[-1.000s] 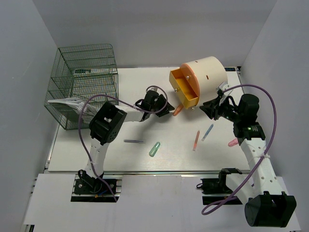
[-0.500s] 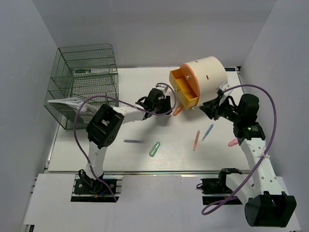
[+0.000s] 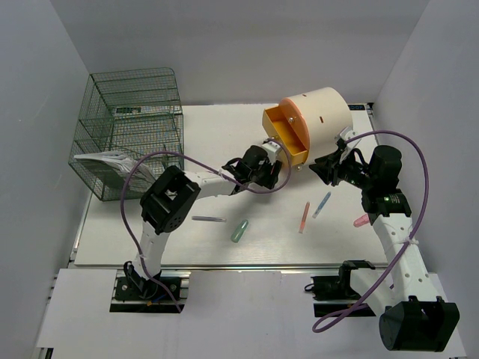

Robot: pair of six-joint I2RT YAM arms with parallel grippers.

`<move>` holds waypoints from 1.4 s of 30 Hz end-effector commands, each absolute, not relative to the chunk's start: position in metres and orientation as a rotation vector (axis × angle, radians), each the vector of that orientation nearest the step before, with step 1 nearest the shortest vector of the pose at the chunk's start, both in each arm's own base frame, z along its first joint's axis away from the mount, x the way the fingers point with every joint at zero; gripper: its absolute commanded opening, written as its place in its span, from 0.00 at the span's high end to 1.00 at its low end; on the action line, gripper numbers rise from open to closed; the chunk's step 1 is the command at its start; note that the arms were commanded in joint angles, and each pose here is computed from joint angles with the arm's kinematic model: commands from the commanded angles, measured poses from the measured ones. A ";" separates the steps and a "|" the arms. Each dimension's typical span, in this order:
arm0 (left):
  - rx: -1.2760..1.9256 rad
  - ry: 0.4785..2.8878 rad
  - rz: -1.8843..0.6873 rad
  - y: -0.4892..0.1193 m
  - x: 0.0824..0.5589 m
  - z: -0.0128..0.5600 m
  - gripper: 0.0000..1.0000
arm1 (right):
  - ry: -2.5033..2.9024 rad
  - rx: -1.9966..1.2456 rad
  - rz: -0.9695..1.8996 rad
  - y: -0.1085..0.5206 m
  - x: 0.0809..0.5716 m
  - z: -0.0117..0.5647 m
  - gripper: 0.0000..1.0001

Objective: Organize the desk

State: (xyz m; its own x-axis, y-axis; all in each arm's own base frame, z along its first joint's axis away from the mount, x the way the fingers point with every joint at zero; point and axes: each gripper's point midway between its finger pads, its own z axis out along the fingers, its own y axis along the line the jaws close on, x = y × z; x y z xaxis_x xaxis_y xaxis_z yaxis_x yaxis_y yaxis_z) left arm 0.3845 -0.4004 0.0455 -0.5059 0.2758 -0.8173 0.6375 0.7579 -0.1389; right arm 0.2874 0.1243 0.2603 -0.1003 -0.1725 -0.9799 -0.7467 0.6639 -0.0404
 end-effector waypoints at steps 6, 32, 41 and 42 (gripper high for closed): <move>0.657 2.058 -0.449 -0.410 0.407 0.042 0.30 | 1.611 -0.783 0.565 0.125 0.286 0.261 0.63; 0.569 2.052 -0.471 -0.384 0.380 0.040 0.89 | 1.613 -0.783 0.560 0.124 0.286 0.260 0.64; 0.331 1.975 -0.663 -0.364 0.368 0.144 0.99 | 1.615 -0.782 0.559 0.124 0.286 0.260 0.63; 0.274 1.957 -0.700 -0.364 0.367 0.165 1.00 | 1.612 -0.781 0.558 0.124 0.286 0.261 0.63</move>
State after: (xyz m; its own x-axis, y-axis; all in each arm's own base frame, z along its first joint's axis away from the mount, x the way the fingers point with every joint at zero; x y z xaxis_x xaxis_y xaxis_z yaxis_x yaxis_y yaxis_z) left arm 0.3598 -0.3616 0.0820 -0.5153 0.0929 -0.8520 0.5116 0.8309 -0.2188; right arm 0.2867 0.1242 0.2548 -0.1113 -0.1741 -0.9784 -0.7471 0.6638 -0.0332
